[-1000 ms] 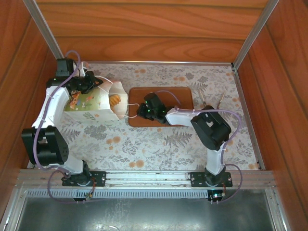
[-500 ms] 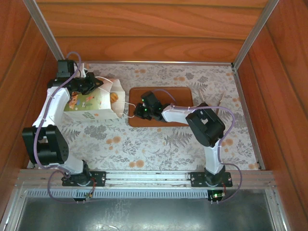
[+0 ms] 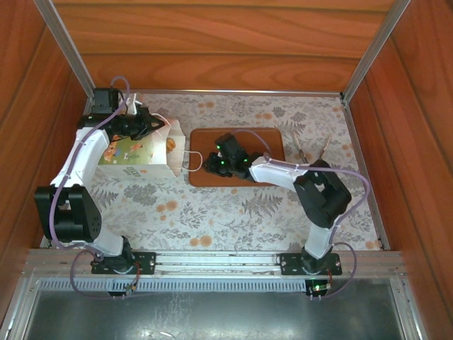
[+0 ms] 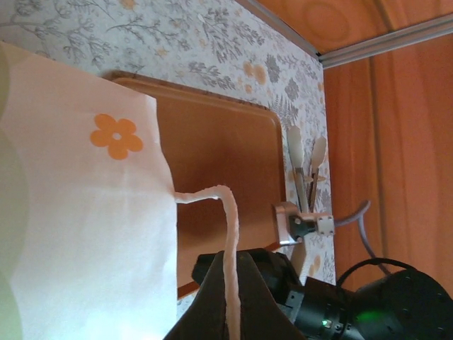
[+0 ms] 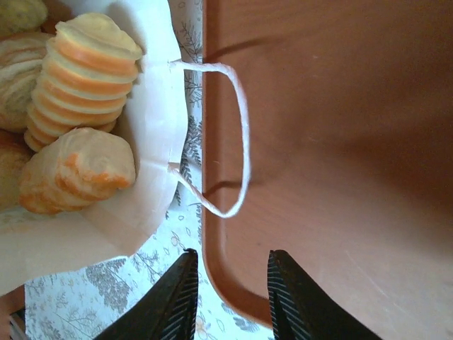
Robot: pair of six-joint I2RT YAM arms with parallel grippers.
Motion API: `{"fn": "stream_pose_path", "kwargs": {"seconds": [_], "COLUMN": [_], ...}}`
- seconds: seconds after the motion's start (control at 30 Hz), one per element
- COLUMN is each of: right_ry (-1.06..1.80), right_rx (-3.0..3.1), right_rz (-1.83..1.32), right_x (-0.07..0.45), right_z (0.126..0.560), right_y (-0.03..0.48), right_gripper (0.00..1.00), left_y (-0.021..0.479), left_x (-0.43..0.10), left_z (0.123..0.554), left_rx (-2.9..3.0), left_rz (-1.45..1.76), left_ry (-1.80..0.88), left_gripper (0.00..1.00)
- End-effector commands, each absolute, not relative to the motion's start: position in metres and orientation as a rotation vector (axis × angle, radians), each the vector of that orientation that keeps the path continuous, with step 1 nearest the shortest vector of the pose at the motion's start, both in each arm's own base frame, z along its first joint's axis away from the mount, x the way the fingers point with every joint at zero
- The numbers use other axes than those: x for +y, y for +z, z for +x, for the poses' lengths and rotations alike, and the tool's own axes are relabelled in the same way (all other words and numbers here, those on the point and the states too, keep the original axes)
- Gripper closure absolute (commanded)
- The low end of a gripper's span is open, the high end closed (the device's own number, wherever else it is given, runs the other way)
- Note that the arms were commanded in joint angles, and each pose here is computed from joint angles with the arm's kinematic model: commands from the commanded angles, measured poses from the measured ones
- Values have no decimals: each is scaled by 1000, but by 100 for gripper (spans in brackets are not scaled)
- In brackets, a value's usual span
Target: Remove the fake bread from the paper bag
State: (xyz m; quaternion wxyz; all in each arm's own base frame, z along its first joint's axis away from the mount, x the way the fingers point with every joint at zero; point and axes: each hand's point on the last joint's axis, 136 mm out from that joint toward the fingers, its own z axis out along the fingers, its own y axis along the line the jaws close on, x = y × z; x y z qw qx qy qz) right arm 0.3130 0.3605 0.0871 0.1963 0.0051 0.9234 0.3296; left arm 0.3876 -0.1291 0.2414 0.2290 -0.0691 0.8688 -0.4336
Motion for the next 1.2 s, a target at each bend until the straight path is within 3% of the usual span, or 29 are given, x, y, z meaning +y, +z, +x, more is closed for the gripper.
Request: {"fn": "stream_pose_path", "kwargs": {"seconds": [0.0,0.37,0.67,1.17], "right_ry": [781,617,530,376], "right_rx": [2579,2503,2479,2458], "right_rz": [0,-15,41,178], "right_x": [325,259,212,139], "right_z": [309,299,287,274], "right_y": [94,136,144,153], "right_gripper": [66,63,61,59], "left_y": [243,235,235,228], "left_x": [-135,-146,-150,-158], "left_z": [385,391,401,402], "left_rx": [2387,2419,2425,2447], "left_rz": [-168,-170,-181,-176], "left_ry": [-1217,-1266,-1281,-1336], "left_gripper": [100,97,88,89]}}
